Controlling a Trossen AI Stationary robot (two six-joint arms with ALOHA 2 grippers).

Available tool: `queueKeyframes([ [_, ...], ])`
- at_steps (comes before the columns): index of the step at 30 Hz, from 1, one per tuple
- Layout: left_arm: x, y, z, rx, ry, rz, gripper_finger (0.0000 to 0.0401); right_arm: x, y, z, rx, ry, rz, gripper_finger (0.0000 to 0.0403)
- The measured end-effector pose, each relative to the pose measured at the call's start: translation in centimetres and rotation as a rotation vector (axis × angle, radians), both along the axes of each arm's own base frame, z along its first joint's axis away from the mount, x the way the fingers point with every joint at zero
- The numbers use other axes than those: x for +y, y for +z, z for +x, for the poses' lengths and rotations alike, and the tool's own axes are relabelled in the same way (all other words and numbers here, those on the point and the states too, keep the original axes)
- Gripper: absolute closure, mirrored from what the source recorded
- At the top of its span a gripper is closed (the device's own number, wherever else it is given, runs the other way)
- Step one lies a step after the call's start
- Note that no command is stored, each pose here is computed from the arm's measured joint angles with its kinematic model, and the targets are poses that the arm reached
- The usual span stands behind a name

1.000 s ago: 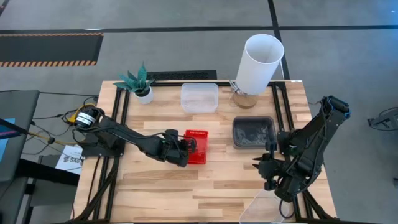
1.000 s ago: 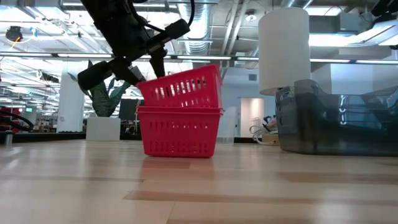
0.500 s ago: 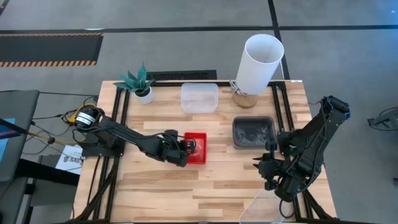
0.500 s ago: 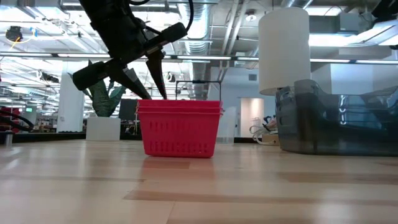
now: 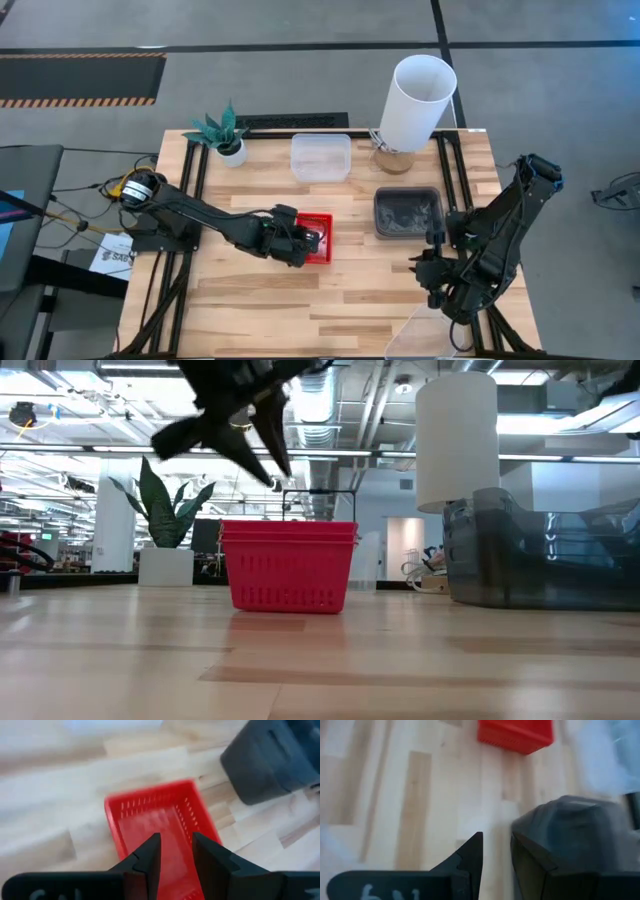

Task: Stack baskets by color
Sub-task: Stack the bottom transparent bin on top of the top transparent stacked bins

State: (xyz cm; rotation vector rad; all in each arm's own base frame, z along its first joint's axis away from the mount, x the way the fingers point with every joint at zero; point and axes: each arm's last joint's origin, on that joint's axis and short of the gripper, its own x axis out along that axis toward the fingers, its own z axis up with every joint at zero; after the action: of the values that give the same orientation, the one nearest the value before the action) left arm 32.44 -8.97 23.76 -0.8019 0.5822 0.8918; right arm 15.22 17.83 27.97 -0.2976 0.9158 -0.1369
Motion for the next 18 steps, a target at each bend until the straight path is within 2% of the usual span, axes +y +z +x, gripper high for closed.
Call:
queueKeyframes([
  [3,-0.6,1.8,0.0,0.048,-0.092,0.139,0.0305,0.6,0.0,0.1,0.05,0.039,0.095,0.0283],
  [9,-3.0,4.3,-0.1,0.179,-0.421,0.467,0.0305,2.3,0.2,0.6,0.135,0.103,0.392,0.0283],
  [12,-4.5,4.5,-0.4,0.199,-0.548,0.549,0.0305,2.9,0.4,0.7,0.165,0.088,0.515,0.0282],
  [18,-6.8,4.6,-0.8,0.211,-0.673,0.674,0.0303,3.4,0.3,0.6,0.23,-0.014,0.662,0.0258],
])
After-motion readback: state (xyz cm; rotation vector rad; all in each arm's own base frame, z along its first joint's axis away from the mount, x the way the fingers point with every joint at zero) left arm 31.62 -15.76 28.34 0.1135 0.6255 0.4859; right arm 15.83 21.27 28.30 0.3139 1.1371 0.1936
